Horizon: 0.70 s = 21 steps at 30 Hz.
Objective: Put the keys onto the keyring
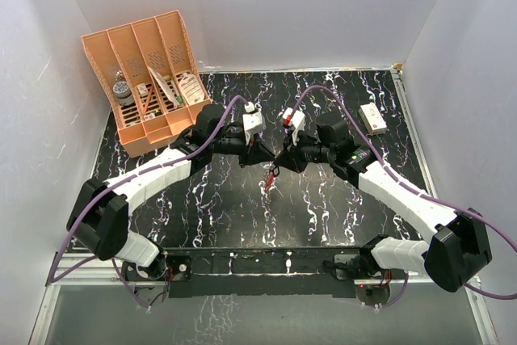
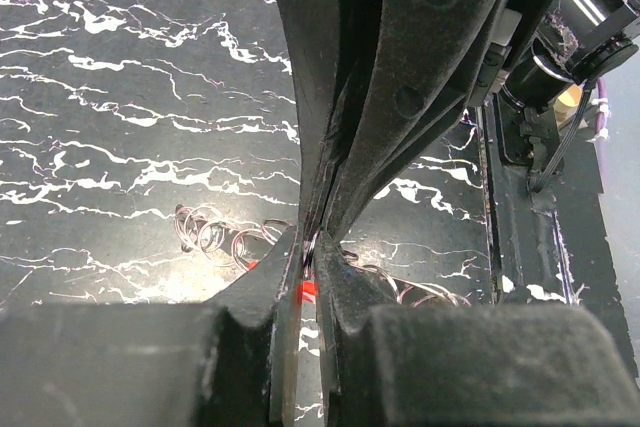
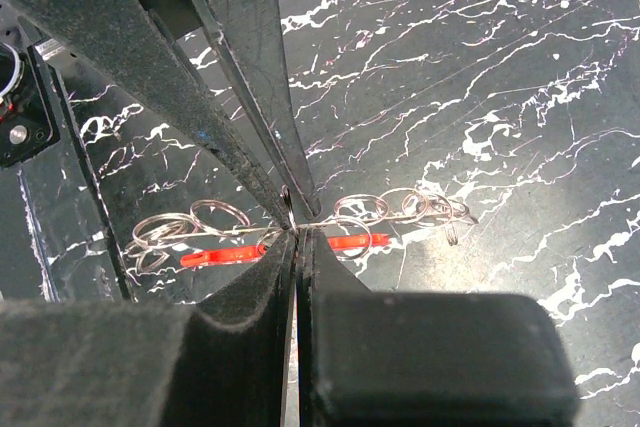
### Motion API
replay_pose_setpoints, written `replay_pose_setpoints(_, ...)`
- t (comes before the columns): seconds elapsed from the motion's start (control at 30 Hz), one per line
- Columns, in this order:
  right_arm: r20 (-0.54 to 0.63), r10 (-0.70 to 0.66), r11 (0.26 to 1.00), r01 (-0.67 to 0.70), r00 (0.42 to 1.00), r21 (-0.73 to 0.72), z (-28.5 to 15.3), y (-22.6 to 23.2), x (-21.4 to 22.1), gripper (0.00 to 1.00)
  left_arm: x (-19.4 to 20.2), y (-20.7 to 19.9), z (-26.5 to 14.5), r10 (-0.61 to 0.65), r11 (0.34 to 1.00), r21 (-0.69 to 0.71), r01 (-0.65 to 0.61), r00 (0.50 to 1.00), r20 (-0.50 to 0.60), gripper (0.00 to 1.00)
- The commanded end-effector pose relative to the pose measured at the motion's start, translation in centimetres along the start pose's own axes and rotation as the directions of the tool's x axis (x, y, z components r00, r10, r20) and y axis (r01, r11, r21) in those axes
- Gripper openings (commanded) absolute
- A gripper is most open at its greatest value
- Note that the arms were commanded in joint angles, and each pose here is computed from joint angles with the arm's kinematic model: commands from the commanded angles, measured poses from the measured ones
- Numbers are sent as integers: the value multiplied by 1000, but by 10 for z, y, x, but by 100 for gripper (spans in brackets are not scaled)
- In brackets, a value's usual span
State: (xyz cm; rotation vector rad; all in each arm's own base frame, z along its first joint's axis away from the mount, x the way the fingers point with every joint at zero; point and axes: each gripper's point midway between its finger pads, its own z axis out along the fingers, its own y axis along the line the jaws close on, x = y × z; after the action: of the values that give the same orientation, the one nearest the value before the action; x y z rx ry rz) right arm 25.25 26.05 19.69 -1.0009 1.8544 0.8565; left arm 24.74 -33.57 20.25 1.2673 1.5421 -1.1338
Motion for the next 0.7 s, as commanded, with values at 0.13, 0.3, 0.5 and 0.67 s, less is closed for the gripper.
replay_pose_setpoints(0.13,118,-84,996,84,989,6,-5,0,-46,0,-5,-5,5,9,999,52,-8,1000,-17,6)
replay_pose_setpoints(0.3,120,-86,996,86,989,5,-6,0,-47,0,1,-4,7,0,999,52,2,999,-40,5)
replay_pose_setpoints(0.5,123,-87,996,87,989,8,-6,0,-47,0,4,-3,8,-2,999,47,4,999,-50,0)
replay_pose_setpoints(0.67,127,-87,996,86,988,10,-6,0,-48,0,-2,0,7,14,1000,12,-14,1000,-28,0)
